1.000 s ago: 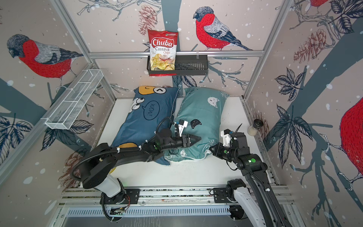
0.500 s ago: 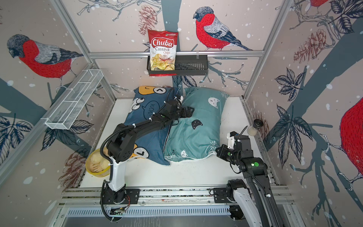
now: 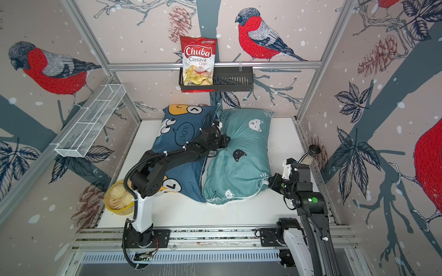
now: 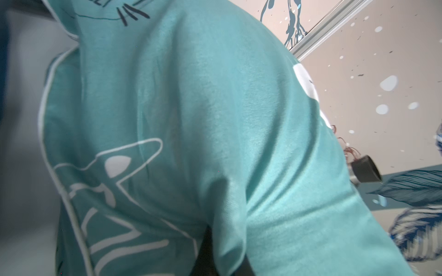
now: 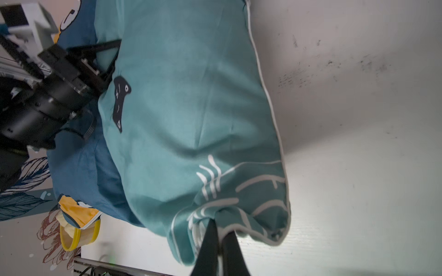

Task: Zip up pillowcases
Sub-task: Adjust the pillowcase at the center of the board.

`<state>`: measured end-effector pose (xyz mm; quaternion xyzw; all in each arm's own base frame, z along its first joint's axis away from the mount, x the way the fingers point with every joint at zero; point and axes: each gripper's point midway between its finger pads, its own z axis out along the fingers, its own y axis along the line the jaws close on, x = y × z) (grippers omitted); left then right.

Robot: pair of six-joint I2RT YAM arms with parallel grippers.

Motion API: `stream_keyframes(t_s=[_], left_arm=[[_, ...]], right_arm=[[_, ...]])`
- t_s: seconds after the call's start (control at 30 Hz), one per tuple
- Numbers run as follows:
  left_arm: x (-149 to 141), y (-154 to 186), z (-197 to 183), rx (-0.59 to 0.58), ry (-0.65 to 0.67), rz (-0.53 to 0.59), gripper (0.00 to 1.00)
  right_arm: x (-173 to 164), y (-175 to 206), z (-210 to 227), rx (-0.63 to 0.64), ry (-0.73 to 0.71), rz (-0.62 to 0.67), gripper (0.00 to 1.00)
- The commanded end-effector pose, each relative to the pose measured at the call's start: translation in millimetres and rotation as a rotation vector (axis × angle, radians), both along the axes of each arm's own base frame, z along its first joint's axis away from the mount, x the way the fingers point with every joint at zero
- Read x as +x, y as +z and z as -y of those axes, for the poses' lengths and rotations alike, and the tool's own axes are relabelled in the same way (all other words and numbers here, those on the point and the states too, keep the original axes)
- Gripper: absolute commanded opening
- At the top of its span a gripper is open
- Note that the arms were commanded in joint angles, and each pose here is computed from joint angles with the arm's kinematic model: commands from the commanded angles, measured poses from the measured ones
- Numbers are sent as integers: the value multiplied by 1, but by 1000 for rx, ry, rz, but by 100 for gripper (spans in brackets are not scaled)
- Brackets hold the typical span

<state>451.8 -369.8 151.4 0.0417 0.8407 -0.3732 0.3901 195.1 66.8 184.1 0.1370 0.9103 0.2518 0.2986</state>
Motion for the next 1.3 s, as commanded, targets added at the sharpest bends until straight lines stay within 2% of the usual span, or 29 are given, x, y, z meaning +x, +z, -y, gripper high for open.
stream_keyframes(t_s=[0.0,0.13,0.2,0.23,0.33,0.37,0.47,0.53,0.6,0.7,0.77,0.83,0.9,0.97,1.03,1.1,1.27], left_arm=[[8,34,-34,-78,157,82,0],[25,27,-32,-43,171,64,0],[36,19,-27,-28,179,54,4],[41,15,-27,-21,188,50,13],[43,33,-33,-45,204,94,55],[40,44,-35,-52,205,113,63],[18,84,-38,-84,175,172,73],[-6,106,-35,-107,134,197,74],[-43,121,-22,-152,46,195,74],[-122,128,16,-334,-163,125,71],[-167,123,43,-384,-287,61,70],[-196,108,59,-414,-342,1,67],[-213,90,71,-439,-369,-65,64],[-219,68,84,-440,-381,-118,64],[-212,45,95,-423,-369,-151,63],[-198,22,102,-374,-334,-157,63],[-138,-27,98,-196,-144,-113,63]], right_arm=[[15,12,8,-35,-6,68,0],[24,16,4,-5,19,76,0],[25,19,3,-7,32,77,0],[24,20,3,-13,35,74,0],[20,21,6,-44,48,58,0],[18,19,6,-51,56,44,0],[16,16,6,-57,69,20,0],[16,14,5,-52,71,12,0],[17,11,6,-53,68,5,0],[15,11,4,-45,77,2,0],[13,13,2,-37,90,-3,0],[9,16,-1,-32,107,-6,0],[5,19,-3,-24,120,-7,0],[0,24,-9,5,140,-6,0],[-5,27,-15,37,161,-4,0],[-9,29,-18,48,173,-4,0],[-17,36,-22,61,194,5,0]])
